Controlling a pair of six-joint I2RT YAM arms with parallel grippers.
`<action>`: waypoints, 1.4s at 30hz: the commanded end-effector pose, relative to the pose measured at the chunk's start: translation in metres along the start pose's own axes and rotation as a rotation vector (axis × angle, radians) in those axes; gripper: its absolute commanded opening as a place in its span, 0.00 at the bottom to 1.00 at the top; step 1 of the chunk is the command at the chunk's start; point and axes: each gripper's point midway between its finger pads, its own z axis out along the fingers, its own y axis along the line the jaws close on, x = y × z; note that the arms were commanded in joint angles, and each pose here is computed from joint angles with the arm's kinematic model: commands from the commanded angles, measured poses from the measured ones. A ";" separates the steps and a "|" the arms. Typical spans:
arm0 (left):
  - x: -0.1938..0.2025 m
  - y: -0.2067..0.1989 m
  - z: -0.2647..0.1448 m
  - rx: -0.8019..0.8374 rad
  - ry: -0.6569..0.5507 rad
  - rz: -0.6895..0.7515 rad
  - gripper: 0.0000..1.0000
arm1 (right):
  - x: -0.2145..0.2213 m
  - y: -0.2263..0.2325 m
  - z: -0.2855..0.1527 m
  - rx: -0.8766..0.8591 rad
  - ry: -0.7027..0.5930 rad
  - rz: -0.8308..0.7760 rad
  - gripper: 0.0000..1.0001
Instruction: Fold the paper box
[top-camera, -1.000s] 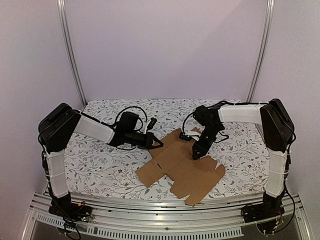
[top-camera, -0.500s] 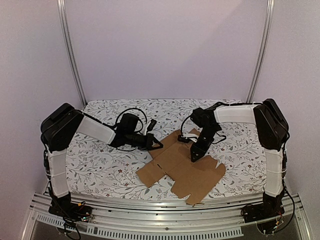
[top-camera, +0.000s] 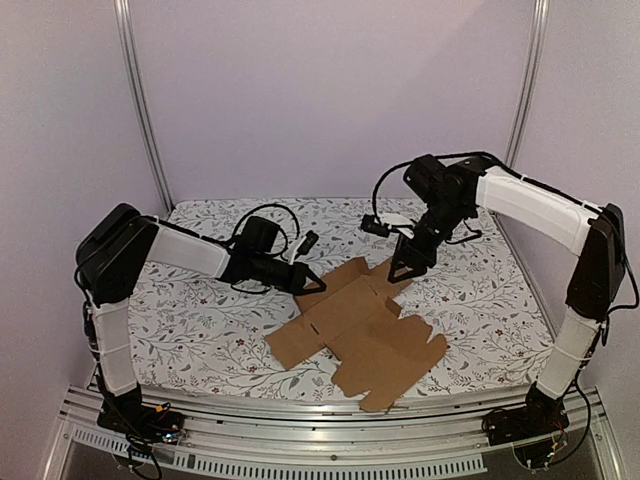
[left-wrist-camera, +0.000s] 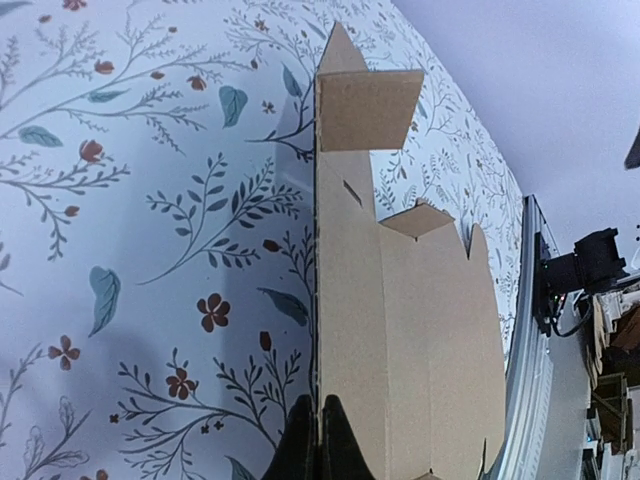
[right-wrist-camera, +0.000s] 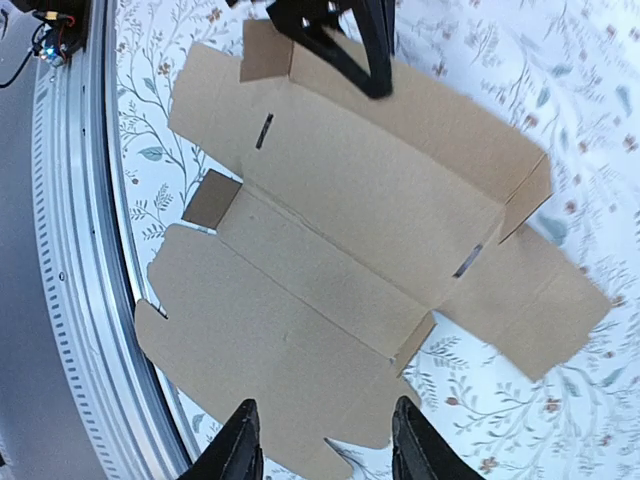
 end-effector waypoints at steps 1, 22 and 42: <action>-0.023 -0.043 -0.020 0.054 -0.011 0.193 0.00 | -0.010 0.006 -0.044 0.091 0.004 -0.217 0.43; -0.016 -0.113 -0.026 0.012 -0.002 0.567 0.00 | -0.042 -0.009 -0.021 0.071 0.052 -0.350 0.48; -0.032 -0.090 -0.037 -0.205 -0.086 0.606 0.14 | -0.043 -0.051 0.009 0.191 0.099 -0.114 0.12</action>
